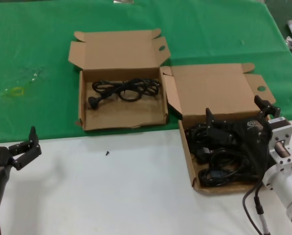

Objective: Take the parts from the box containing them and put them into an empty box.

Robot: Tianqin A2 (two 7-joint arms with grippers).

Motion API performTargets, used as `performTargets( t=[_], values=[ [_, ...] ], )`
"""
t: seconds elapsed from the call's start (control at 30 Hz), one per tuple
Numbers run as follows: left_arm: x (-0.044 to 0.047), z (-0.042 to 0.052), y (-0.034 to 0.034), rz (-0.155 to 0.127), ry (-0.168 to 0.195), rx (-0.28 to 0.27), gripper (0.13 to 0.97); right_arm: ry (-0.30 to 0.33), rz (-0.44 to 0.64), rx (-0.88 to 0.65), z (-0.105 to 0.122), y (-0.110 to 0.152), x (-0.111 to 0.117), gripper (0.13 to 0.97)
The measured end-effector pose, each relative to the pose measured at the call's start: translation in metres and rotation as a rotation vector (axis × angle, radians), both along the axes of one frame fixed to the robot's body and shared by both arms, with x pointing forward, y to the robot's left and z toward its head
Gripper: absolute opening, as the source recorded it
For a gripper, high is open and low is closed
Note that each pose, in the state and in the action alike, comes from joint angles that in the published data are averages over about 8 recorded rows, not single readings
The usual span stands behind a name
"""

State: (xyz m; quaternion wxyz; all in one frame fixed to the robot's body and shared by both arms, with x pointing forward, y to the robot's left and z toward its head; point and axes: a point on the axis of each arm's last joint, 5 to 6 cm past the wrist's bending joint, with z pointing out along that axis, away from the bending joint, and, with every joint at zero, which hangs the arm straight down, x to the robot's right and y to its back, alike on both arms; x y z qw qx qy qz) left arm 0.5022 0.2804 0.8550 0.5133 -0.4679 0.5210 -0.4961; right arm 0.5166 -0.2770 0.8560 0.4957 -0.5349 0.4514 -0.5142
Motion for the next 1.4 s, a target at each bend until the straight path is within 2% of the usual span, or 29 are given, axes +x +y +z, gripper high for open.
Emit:
performTargets(
  t=[1.4],
  values=[
    [0.0,0.0,0.0,0.0,0.0,0.0,0.966,0.0,0.0,0.0,0.0,0.0,0.0,0.966]
  ],
)
